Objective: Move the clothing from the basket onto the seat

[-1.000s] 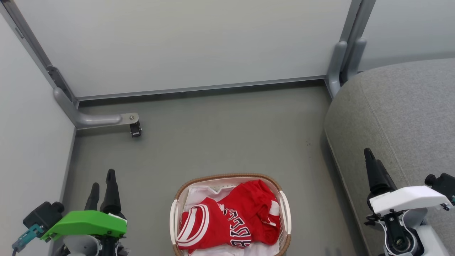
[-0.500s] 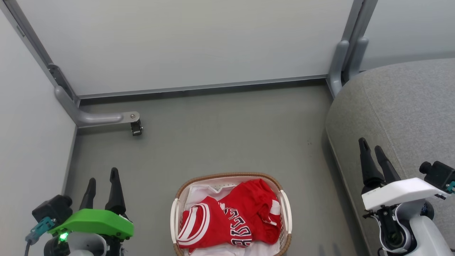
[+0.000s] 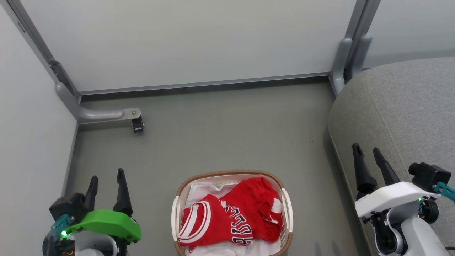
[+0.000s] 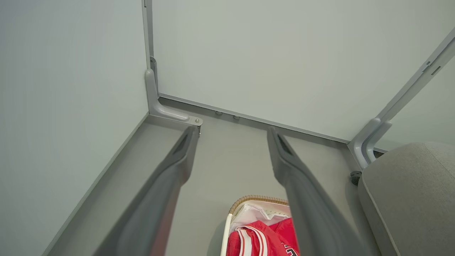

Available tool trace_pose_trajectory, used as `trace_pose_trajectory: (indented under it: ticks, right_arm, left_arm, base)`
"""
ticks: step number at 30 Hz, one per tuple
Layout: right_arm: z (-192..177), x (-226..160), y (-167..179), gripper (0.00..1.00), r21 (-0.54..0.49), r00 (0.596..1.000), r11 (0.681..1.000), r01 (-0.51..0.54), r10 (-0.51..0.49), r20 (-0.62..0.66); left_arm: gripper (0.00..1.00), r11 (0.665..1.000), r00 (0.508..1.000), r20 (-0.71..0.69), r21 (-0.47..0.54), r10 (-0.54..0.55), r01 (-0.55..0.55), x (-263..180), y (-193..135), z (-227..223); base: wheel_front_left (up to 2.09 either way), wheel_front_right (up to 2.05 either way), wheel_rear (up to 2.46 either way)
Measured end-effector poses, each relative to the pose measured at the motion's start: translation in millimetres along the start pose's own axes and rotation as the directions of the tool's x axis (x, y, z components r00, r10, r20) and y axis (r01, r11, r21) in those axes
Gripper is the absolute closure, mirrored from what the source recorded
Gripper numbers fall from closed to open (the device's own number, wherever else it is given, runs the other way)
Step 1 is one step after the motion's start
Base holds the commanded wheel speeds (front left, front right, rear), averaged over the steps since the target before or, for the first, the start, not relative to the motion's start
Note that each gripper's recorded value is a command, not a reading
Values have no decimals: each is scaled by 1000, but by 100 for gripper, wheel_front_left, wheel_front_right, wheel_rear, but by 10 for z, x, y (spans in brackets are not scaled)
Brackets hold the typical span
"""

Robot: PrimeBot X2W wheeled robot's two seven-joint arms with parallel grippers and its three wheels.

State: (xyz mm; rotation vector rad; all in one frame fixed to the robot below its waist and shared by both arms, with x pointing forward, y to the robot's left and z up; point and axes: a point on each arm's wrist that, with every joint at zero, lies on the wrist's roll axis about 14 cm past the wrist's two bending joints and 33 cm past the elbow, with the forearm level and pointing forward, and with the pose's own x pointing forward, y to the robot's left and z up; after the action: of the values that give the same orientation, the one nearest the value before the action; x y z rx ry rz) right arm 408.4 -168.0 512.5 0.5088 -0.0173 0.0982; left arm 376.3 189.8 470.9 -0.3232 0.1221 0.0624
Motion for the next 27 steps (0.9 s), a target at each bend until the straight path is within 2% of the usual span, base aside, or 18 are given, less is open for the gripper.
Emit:
trace_pose_trajectory:
  ticks: [17,27]
  right_arm:
    - [-278,-47,-25,0,-186,997,982,-25,10,-83]
    - [-300,-54,-36,0,-258,996,965,-36,14,-84]
  left_arm:
    - [0,987,999,13,157,-39,36,-60,-55,-56]
    - [0,981,998,48,190,-40,31,-107,-69,-20]
  base:
    - [0,0,0]
    - [0,0,0]
